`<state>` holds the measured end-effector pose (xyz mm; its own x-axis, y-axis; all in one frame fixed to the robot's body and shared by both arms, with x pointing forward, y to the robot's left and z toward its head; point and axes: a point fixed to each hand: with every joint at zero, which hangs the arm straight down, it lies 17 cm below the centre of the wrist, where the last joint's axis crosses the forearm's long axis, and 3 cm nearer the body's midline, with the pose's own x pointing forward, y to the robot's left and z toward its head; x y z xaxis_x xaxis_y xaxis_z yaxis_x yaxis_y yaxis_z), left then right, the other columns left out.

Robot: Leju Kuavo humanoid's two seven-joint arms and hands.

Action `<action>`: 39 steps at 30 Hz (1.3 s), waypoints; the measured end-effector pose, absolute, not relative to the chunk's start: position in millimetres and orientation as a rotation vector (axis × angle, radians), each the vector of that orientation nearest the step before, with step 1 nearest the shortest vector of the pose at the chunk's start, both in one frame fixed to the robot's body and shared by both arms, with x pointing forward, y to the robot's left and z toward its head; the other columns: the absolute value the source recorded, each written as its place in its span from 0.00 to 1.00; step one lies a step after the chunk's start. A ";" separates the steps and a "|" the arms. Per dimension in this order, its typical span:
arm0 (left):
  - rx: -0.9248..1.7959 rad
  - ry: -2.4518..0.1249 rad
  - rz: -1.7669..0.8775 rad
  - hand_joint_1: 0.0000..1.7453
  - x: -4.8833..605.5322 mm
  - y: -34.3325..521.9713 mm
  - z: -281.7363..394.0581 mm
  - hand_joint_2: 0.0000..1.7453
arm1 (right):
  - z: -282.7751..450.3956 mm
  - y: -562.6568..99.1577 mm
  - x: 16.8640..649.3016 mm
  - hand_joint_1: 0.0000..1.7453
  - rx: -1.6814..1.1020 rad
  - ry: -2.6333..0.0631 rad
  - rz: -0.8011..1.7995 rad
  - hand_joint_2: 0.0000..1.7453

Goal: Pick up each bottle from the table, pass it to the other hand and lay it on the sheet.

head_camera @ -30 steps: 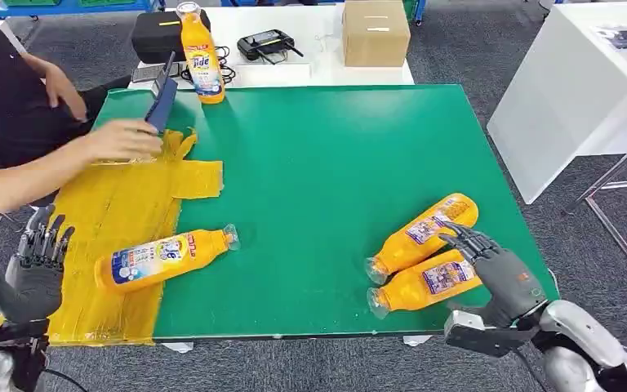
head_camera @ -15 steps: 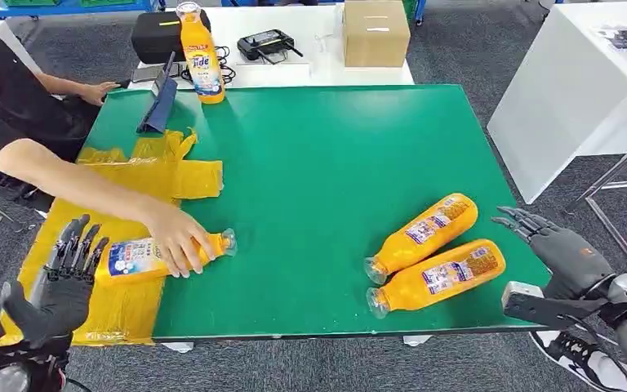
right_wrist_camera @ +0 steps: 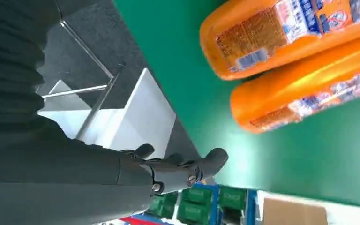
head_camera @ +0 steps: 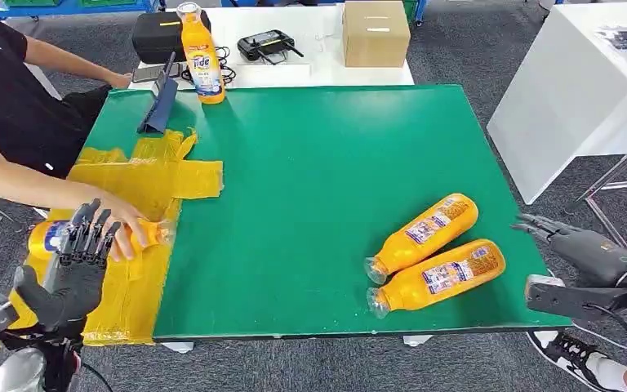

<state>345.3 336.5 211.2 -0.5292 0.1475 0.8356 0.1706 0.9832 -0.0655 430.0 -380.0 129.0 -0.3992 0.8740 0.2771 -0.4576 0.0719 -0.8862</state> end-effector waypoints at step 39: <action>-0.296 -2.103 -0.035 0.00 341.6 319.4 197.3 0.00 | 8.1 -307.4 448.5 0.00 -0.438 -1.116 1.748 1.00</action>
